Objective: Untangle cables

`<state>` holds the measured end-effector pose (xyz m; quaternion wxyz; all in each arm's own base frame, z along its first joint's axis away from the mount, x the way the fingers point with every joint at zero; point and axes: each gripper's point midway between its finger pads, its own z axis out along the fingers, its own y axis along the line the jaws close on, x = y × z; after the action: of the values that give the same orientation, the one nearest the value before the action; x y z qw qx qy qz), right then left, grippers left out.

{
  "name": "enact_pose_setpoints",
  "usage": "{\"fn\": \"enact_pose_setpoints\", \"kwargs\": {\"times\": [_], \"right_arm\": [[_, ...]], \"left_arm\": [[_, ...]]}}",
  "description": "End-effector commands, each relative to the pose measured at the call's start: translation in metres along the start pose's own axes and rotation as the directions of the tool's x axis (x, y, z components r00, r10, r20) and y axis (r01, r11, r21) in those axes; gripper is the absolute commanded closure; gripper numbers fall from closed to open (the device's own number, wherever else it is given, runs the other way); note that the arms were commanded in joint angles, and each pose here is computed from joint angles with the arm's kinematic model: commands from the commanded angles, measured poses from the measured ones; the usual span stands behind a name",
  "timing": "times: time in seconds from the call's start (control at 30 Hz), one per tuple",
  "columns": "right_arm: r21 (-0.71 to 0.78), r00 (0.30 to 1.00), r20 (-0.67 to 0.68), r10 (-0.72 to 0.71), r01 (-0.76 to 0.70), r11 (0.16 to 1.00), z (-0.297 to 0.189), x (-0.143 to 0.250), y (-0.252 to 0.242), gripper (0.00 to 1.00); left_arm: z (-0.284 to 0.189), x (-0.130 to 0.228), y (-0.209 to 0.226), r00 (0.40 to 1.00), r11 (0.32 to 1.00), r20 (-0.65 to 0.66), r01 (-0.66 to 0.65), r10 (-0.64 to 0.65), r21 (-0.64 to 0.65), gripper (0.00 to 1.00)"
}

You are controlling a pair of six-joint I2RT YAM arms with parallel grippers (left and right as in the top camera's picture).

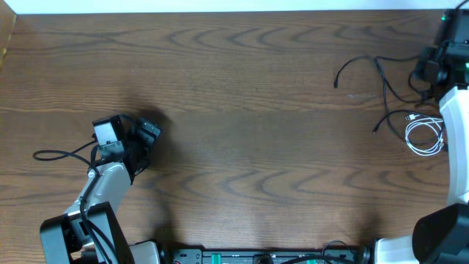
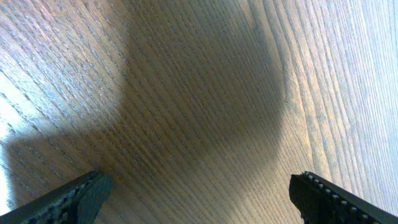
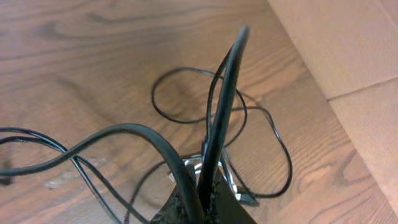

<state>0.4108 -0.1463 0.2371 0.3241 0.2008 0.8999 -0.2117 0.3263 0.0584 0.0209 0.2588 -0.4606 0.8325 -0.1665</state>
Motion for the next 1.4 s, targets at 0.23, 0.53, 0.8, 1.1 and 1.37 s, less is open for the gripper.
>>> {"fn": "enact_pose_setpoints", "kwargs": {"times": [0.23, 0.53, 0.8, 1.1, 1.37], "right_arm": [[-0.1, 0.987, -0.1, 0.126, -0.136, 0.986, 0.042, 0.043, 0.001, 0.99], [-0.263, 0.981, -0.145, 0.131, -0.166, 0.95, 0.059, 0.072, 0.034, 0.76], [-0.191, 0.979, -0.168, 0.118, -0.15, 0.97, 0.061, 0.081, 0.022, 0.01], [-0.384, 0.969, -0.229, 0.095, -0.18, 0.905, 0.048, 0.088, 0.057, 0.01], [-0.467, 0.945, -0.323, 0.052, -0.206, 0.86, 0.034, 0.109, 0.074, 0.01]], "left_arm": [[0.005, 0.006, 0.021, 1.0, 0.997, -0.01, 0.002, -0.002, -0.075, 0.02], [0.005, 0.006, 0.021, 1.0, 0.997, -0.009, 0.002, -0.003, -0.075, 0.02], [0.005, 0.006, 0.021, 1.0, 0.997, -0.009, 0.002, -0.002, -0.075, 0.01], [0.005, 0.006, 0.021, 1.0, 0.997, -0.009, 0.002, -0.002, -0.075, 0.01], [0.005, 0.006, 0.021, 1.0, 0.997, -0.009, 0.002, -0.003, -0.075, 0.02]]}}
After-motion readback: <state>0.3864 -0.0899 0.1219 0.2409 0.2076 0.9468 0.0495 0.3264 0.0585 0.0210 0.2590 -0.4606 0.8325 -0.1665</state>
